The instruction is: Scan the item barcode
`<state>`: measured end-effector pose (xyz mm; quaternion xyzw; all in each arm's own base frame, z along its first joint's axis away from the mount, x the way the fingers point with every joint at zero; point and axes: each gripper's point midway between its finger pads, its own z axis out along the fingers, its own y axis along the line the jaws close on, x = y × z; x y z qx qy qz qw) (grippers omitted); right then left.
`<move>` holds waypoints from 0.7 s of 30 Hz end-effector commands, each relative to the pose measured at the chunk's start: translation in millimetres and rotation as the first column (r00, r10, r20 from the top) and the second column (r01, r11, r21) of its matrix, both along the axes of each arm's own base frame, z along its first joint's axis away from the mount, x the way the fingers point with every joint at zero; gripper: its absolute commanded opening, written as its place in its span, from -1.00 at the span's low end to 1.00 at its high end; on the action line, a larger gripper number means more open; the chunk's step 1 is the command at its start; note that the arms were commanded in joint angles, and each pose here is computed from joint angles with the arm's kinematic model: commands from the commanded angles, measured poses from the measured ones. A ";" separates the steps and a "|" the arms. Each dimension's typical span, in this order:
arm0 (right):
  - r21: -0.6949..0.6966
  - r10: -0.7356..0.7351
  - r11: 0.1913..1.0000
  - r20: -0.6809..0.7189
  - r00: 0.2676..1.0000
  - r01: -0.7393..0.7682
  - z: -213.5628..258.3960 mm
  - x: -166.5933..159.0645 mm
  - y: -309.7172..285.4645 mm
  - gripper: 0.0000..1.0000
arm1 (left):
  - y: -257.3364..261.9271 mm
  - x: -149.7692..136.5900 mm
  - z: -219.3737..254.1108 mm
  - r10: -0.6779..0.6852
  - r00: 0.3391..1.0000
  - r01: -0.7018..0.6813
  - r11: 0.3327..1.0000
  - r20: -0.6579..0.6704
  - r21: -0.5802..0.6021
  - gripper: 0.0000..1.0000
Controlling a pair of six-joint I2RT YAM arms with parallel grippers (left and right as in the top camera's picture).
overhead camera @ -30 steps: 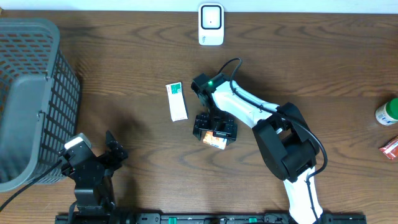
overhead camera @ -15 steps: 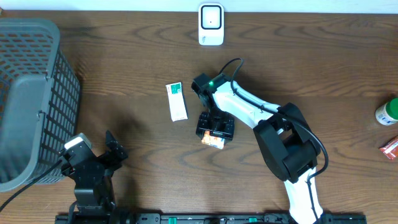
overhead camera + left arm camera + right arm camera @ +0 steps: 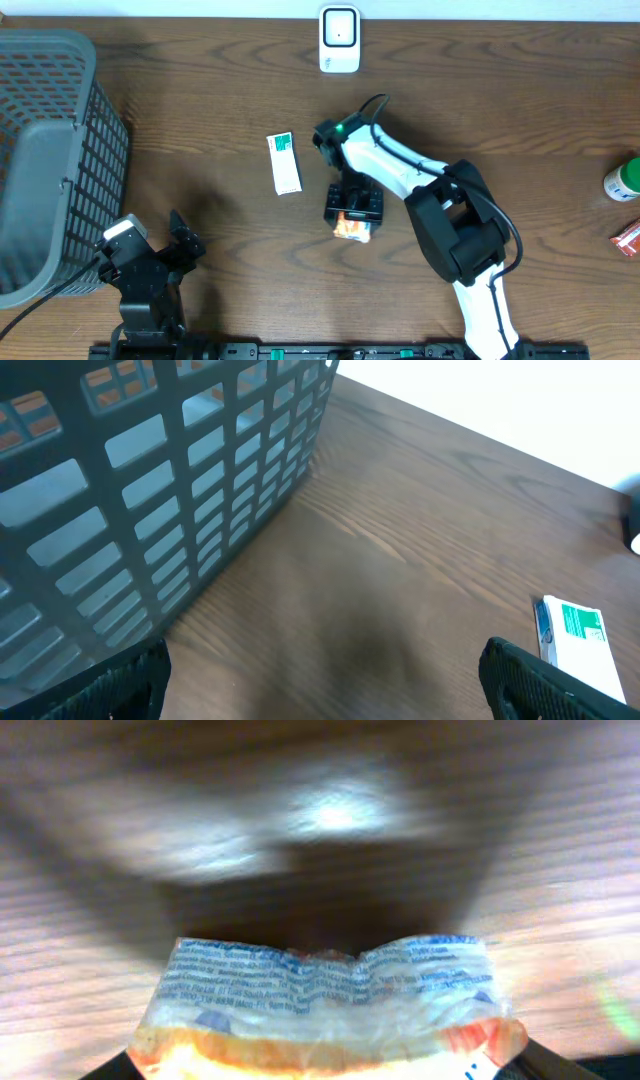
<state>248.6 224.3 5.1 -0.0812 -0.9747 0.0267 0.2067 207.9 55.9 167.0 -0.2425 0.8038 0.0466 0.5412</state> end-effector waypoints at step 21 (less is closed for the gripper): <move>0.129 0.076 0.989 -0.031 0.997 -0.071 78.9 14.7 -26.5 0.33 | 1.4 -0.4 0.2 0.008 1.000 -0.008 1.000 0.003 -0.001 0.97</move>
